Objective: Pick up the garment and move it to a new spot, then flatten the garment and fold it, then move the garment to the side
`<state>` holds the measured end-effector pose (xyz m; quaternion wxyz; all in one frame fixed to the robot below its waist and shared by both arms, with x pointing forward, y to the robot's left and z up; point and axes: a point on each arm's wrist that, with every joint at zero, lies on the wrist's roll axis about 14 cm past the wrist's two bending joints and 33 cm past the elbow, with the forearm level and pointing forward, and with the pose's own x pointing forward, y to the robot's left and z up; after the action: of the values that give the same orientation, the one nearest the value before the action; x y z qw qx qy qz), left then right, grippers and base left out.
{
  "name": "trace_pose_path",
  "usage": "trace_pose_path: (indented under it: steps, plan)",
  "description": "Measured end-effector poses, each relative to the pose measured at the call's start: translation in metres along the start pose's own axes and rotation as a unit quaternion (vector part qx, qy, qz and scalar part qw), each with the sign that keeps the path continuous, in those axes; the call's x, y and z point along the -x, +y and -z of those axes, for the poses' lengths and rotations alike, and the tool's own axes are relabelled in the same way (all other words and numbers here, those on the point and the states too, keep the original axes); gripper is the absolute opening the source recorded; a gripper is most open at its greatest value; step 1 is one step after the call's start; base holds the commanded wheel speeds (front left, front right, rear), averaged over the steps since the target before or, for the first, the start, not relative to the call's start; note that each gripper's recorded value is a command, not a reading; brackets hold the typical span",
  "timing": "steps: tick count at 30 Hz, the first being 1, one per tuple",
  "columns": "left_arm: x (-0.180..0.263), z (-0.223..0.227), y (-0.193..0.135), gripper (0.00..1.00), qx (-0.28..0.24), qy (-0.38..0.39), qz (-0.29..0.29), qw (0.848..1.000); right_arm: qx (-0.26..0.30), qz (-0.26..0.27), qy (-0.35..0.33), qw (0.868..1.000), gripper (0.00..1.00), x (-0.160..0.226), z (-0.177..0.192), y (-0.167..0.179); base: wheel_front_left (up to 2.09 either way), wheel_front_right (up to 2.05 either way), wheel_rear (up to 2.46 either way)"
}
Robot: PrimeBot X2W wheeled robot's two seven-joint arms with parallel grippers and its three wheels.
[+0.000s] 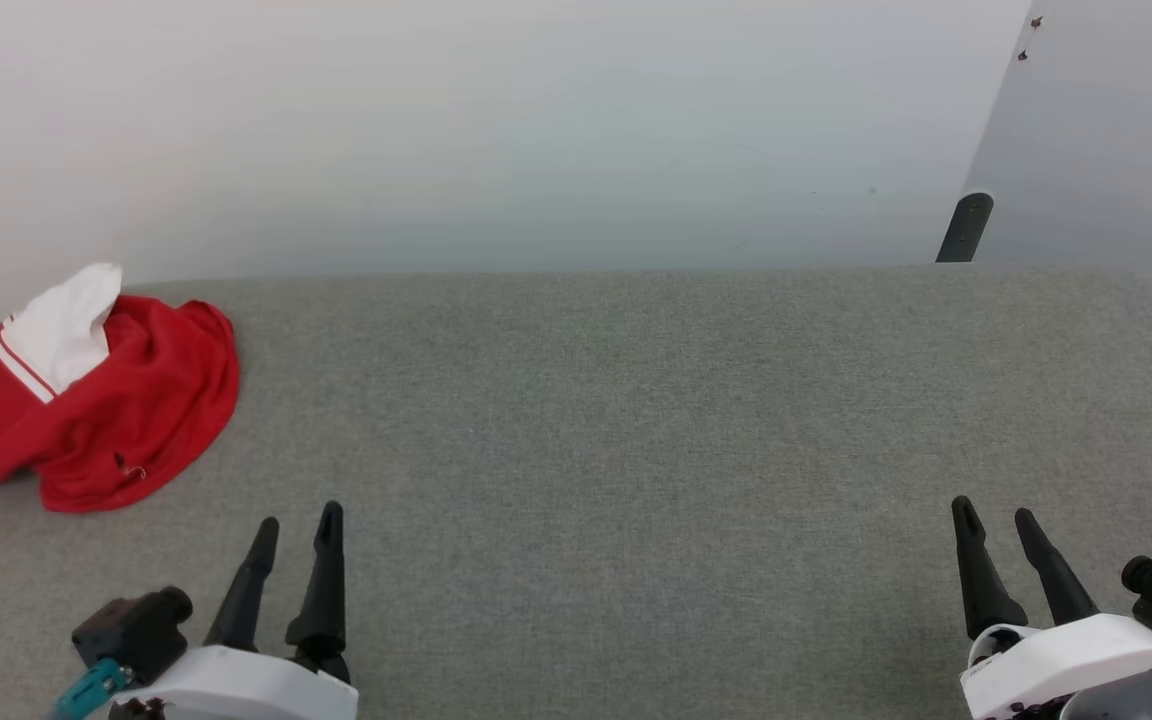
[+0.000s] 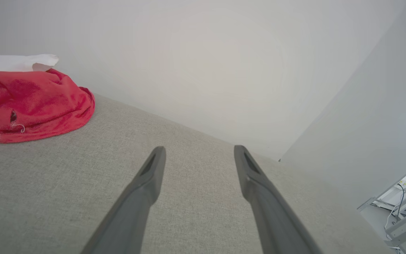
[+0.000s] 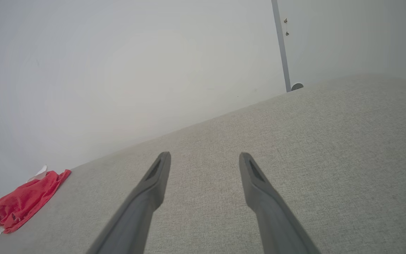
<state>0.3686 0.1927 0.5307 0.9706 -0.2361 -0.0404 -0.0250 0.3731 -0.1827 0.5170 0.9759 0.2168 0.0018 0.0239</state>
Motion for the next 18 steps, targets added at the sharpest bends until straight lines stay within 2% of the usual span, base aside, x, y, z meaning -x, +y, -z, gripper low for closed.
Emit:
trace_pose_path:
  steps: [6, 18]
  plan:
    - [0.0018, -0.0045, -0.0033, 1.00, -0.046, -0.010, 0.014, 0.999, 0.042, -0.005, -0.002, 0.999, 1.00, -0.0003, -0.0030, 0.0028, 0.00, 0.00, 0.00]
    - [0.0047, -0.0109, -0.0094, 1.00, -0.105, -0.028, 0.033, 0.993, 0.090, -0.012, -0.012, 0.996, 1.00, -0.0006, -0.0093, 0.0073, 0.00, 0.00, 0.00]
